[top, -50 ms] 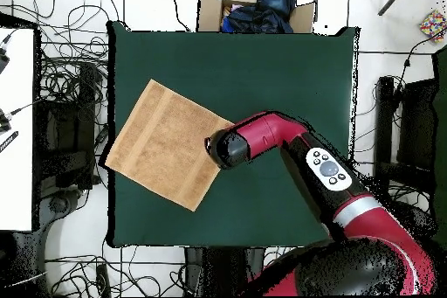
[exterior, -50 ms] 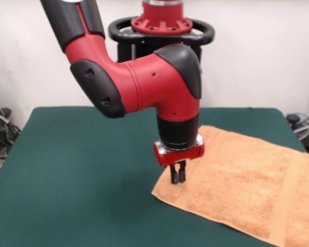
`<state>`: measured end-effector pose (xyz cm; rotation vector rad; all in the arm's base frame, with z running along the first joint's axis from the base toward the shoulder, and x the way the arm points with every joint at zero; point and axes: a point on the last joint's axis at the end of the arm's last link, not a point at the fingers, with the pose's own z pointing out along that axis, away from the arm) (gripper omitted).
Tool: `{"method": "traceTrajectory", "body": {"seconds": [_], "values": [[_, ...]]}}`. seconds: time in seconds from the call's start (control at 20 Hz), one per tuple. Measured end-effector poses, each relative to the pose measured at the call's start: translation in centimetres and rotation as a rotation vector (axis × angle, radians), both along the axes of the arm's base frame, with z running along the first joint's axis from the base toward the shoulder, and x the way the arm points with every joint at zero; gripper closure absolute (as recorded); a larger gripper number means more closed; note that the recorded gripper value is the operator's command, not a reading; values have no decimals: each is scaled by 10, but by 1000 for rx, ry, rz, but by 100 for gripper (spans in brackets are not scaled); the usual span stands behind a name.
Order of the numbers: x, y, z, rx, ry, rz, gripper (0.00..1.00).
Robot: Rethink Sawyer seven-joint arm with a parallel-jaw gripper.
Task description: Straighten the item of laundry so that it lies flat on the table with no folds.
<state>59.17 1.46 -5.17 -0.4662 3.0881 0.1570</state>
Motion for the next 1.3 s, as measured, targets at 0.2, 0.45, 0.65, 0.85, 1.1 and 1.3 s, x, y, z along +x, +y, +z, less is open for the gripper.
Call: {"method": "traceTrajectory", "body": {"seconds": [0.2,0.45,0.65,0.85,1.1,1.3], "values": [[2,-1,0,-2,-4,1,100],[3,-2,0,-3,-10,43,100],[4,-3,1,-7,-17,119,100],[8,-7,5,-18,-27,178,100],[25,-21,17,-56,-48,220,100],[39,-32,28,-87,-66,222,100]]}}
